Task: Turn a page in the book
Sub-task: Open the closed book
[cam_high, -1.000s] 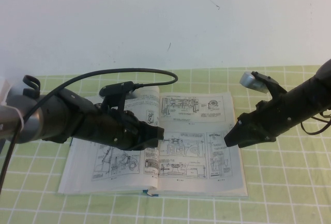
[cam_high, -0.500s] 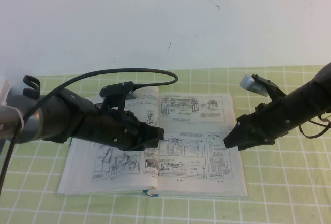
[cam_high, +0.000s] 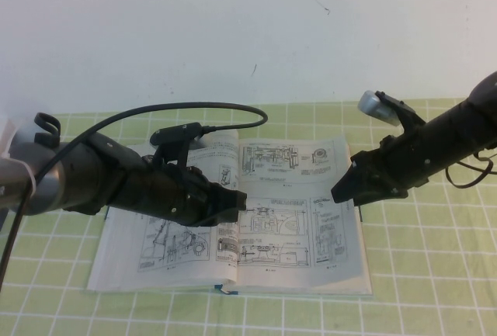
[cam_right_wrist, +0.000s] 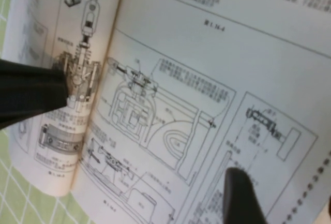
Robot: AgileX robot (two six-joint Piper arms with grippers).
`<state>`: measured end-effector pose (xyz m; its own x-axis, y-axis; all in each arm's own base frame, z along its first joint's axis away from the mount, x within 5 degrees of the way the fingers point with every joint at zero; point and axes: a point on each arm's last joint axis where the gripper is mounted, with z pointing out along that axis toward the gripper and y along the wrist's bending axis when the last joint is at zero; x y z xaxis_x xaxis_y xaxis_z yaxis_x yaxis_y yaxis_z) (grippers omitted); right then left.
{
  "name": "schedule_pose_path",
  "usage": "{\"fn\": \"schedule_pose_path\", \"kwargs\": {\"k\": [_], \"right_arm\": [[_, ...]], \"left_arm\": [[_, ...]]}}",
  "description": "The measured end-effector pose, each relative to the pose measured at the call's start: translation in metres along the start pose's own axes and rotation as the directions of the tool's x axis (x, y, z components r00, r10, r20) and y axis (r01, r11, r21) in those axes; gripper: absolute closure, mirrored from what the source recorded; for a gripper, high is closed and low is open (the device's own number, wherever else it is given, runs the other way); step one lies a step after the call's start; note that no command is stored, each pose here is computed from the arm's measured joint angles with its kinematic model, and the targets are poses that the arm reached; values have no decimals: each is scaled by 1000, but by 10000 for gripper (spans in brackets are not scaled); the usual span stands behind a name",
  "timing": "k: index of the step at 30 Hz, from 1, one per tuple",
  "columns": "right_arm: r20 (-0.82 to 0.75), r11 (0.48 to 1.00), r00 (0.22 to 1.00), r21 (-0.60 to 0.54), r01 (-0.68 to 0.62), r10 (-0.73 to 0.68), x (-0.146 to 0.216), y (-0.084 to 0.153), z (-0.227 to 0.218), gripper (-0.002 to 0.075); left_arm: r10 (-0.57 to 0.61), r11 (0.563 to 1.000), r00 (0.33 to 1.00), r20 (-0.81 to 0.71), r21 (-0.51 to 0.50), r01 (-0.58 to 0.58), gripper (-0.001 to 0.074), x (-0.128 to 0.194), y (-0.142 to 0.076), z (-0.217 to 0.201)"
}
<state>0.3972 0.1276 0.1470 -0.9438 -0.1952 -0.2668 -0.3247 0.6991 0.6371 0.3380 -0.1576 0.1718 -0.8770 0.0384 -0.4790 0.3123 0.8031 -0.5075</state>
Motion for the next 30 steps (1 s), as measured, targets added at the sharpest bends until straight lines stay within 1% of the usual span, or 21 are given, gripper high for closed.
{"fn": "schedule_pose_path", "kwargs": {"k": [6,11,19,26,30], "right_arm": [[-33,998,999,62,7,-5,-3,-2,-5,375],[-43,998,999,65,8,-5,-3,1,-3,375],[-61,995,997,89,46,-41,-2,9,6,375],[-109,982,993,178,57,-38,2,1,5,375],[-112,987,993,157,39,-22,3,3,5,375]], "left_arm": [[9,1000,1000,0,0,-9,738,0,0,0],[15,1000,1000,-3,3,-15,738,0,0,0],[15,1000,1000,-3,3,-15,738,0,0,0],[15,1000,1000,-3,3,-15,738,0,0,0],[15,1000,1000,-3,3,-15,738,0,0,0]]}}
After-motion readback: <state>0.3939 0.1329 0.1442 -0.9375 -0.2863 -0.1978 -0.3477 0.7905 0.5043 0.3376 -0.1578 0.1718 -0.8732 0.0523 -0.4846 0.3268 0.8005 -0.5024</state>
